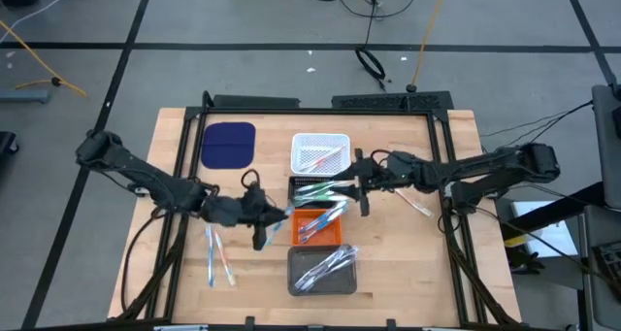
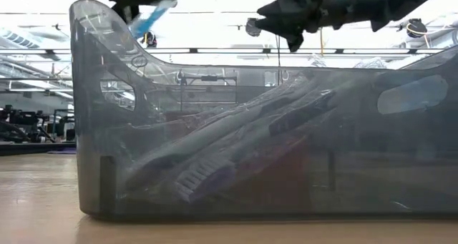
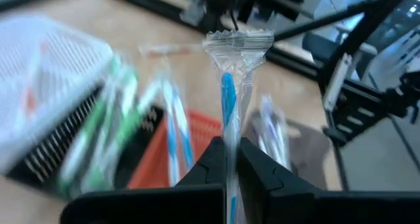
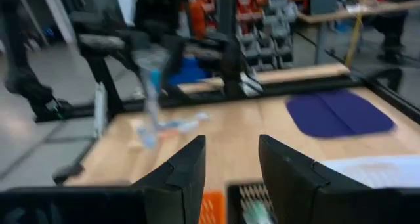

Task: Pick & Place Toothbrushes
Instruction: Put the blue toothbrush into the orange basket, then put the orange toothbrush into the white basket

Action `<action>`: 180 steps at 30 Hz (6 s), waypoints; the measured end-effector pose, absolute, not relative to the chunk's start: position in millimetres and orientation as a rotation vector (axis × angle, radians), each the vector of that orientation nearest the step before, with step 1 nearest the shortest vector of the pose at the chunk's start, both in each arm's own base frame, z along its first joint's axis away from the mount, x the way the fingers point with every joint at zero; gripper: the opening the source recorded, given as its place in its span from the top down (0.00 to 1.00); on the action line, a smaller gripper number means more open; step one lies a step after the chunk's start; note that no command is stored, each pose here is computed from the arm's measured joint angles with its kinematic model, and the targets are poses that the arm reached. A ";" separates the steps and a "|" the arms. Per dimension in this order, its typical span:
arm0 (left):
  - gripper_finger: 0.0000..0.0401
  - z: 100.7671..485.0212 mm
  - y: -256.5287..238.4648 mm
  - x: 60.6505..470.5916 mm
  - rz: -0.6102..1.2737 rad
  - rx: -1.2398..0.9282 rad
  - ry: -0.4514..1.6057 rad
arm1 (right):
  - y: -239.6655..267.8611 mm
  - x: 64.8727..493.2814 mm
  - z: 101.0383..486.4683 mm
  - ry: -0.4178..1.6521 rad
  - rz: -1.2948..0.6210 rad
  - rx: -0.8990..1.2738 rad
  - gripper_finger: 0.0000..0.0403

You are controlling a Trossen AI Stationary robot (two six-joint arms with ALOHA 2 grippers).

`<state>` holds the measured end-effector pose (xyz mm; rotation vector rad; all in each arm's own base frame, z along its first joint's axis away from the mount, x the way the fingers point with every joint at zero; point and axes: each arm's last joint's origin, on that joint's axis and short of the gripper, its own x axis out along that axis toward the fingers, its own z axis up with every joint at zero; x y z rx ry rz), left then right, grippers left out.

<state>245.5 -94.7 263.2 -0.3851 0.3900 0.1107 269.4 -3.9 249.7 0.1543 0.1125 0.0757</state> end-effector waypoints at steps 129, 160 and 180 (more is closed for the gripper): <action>0.66 269.1 -66.4 268.5 0.084 -0.162 0.277 | 65.3 335.6 159.9 0.026 0.073 0.142 0.49; 0.66 269.2 -66.4 268.6 0.083 -0.157 0.276 | 48.0 265.2 219.7 0.496 -0.072 0.026 0.51; 0.66 268.8 -65.4 268.4 0.108 -0.144 0.277 | 25.9 185.1 213.1 0.985 -0.487 0.247 0.51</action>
